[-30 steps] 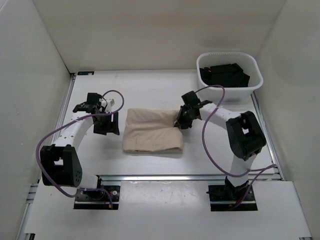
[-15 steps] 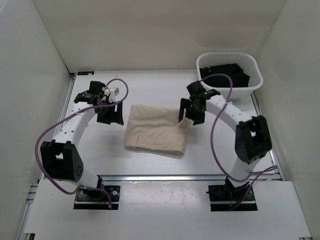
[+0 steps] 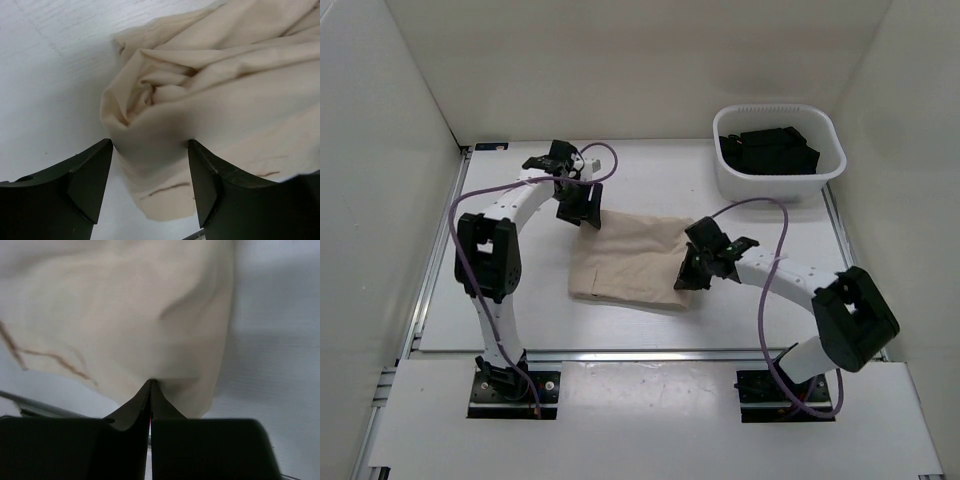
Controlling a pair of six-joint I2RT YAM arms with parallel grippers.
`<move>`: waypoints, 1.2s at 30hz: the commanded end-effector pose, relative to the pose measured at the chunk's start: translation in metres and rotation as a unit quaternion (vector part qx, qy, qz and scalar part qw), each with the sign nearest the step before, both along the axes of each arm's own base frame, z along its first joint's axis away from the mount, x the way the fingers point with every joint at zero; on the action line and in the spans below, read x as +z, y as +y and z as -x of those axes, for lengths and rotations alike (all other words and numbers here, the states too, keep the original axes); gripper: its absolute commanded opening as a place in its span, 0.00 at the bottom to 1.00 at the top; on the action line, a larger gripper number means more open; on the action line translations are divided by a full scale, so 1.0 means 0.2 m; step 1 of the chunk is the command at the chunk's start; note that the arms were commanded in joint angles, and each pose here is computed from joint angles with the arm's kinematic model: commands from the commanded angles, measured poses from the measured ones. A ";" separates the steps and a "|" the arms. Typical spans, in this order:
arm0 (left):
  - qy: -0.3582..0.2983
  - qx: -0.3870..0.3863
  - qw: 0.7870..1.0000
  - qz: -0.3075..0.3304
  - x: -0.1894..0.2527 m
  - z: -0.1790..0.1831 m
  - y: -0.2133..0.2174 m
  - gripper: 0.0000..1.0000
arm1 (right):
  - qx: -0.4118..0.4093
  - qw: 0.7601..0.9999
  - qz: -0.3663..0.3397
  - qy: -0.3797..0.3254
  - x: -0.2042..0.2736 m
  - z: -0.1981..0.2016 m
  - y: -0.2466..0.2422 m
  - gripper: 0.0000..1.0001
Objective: Fold and stack the trousers
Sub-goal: Fold the trousers
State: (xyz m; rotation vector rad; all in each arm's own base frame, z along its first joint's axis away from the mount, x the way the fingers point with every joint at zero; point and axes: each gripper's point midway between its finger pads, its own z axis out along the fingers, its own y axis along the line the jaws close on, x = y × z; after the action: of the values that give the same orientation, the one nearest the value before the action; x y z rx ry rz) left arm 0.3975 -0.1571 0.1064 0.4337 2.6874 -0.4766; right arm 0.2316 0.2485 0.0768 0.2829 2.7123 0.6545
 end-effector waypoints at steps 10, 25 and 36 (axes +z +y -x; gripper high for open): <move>0.007 0.043 0.996 -0.076 -0.24 -0.14 0.16 0.73 | -0.046 0.999 0.022 0.017 -0.20 -0.14 -0.02 0.00; -0.065 0.059 0.996 -0.034 0.10 -0.23 0.20 0.82 | 0.026 0.999 0.024 -0.039 0.13 -0.17 -0.08 0.50; -0.300 0.245 0.901 -0.198 1.08 -0.09 0.73 1.00 | -0.045 0.978 0.179 -0.102 0.95 -0.13 -0.72 0.99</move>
State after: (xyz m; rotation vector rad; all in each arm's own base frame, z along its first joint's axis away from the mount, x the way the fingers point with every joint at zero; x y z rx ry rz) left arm 0.4470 -0.0621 0.2731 0.1424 2.2484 0.0506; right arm 0.3007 0.1635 0.2724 0.2213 2.4060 0.4468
